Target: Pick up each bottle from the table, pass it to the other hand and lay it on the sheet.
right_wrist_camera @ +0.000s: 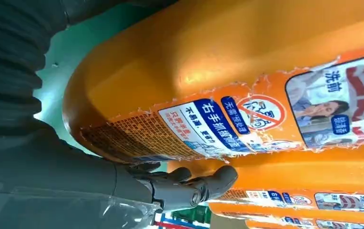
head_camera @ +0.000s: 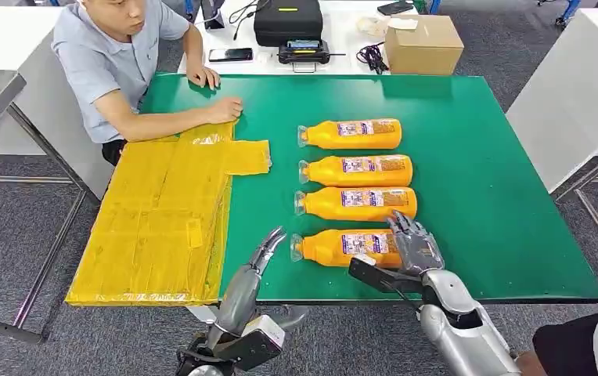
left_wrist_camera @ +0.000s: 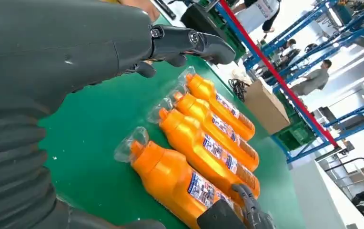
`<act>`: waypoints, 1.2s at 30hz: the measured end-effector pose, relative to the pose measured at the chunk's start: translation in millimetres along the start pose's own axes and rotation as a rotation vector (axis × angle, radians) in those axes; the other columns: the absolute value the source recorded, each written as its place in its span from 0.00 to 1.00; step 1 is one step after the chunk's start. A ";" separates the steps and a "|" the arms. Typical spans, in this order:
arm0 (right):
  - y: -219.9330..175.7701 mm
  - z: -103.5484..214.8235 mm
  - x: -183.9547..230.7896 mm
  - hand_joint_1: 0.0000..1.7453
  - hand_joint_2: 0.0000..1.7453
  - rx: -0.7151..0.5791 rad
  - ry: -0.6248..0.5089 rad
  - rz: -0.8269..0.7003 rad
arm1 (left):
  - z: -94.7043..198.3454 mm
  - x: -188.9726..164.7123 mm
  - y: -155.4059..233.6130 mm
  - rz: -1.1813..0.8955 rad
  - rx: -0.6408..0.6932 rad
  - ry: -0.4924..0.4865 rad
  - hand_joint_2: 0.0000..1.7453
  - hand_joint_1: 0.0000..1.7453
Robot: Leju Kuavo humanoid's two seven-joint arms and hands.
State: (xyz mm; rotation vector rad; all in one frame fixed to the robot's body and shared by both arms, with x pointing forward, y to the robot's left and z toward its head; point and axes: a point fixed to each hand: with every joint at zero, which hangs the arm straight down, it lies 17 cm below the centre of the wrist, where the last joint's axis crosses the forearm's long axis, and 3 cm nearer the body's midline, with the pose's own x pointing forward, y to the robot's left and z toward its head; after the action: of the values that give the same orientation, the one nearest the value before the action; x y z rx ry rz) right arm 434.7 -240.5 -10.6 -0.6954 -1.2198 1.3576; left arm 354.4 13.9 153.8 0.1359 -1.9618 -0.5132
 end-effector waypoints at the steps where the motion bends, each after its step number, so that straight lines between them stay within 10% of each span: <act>1: 0.7 0.2 -0.2 0.00 1.00 0.004 -0.001 0.002 | 0.2 0.3 -0.5 0.000 -0.002 -0.001 1.00 0.00; 28: 13.8 31.5 -6.8 0.00 1.00 0.110 -0.077 0.011 | 0.2 2.8 0.8 -0.022 0.005 -0.018 1.00 0.00; 30: 15.2 32.3 -5.9 0.93 1.00 0.113 -0.078 -0.010 | 0.2 3.2 0.7 -0.021 0.005 -0.020 1.00 0.00; 36: 19.6 33.6 -11.1 1.00 1.00 0.122 -0.079 -0.114 | 0.2 4.0 -2.2 -0.001 0.001 -0.031 1.00 0.00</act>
State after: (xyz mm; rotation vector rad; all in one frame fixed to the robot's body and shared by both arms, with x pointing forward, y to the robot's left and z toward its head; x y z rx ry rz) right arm 399.3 -256.8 -21.6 -0.4832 -1.2098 1.3623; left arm 352.2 10.7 156.2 0.1306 -1.9924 -0.5178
